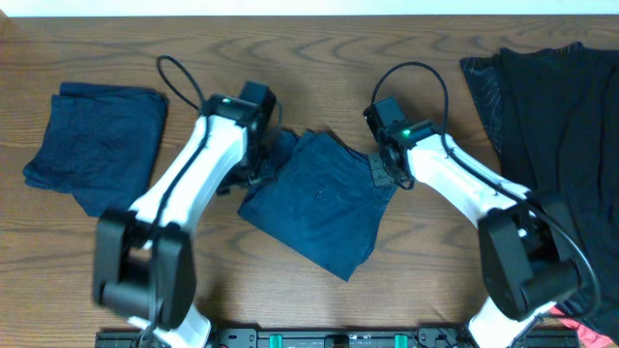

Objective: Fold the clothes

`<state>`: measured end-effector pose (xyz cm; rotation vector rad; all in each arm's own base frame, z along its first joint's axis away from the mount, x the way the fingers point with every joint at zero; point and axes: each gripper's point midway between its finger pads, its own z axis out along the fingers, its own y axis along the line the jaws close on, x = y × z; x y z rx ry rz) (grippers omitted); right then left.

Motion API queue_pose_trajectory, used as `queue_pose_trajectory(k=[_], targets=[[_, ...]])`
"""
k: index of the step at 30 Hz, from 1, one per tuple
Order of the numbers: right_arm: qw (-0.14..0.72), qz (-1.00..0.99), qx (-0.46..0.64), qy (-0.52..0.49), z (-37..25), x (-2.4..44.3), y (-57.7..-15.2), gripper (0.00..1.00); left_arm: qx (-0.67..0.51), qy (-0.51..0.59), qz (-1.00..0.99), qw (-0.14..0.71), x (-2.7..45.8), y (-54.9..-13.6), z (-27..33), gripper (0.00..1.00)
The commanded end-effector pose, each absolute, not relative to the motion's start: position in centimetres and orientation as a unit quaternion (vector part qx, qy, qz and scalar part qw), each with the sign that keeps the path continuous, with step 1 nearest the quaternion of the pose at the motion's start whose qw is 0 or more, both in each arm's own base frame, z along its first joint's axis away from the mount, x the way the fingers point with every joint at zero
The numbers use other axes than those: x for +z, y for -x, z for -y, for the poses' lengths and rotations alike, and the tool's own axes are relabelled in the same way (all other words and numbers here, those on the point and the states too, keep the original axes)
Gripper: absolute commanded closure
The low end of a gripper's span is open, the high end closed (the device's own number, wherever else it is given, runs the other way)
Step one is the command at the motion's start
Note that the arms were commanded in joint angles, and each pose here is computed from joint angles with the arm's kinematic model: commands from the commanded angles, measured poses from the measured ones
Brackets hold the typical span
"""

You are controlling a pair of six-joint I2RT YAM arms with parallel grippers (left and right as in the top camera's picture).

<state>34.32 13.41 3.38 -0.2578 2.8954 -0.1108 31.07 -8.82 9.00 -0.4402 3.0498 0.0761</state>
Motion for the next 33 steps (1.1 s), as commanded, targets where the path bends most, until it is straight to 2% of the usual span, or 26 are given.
queue_pose_trajectory(k=[1, 4, 8, 12, 20, 33], targets=[[0.168, -0.983, -0.001, 0.076, -14.2, 8.2, -35.1, 0.89, -0.011, 0.093, -0.991, 0.098, 11.5, -33.0, 9.6, 0.17], [0.16, -0.983, 0.038, 0.082, -15.1, 9.7, -33.7, 0.83, -0.069, 0.014, -0.989, 0.128, 12.2, -34.6, 12.0, 0.16], [0.112, -0.991, 0.038, 0.059, -14.3, 9.8, -31.0, 0.82, -0.106, -0.078, -0.982, 0.132, 11.3, -35.6, 14.0, 0.16], [0.071, -0.997, 0.026, 0.015, -13.2, 8.6, -29.3, 0.83, -0.098, -0.123, -0.98, 0.121, 9.0, -36.3, 14.3, 0.16], [0.059, -0.997, 0.047, -0.019, -13.6, 5.5, -28.2, 0.72, -0.093, -0.143, -0.981, 0.089, 5.6, -36.6, 14.5, 0.16], [0.101, -0.993, 0.062, -0.023, -13.3, 0.3, -28.0, 0.71, -0.144, -0.166, -0.97, 0.098, 5.9, -36.8, 16.4, 0.27]])
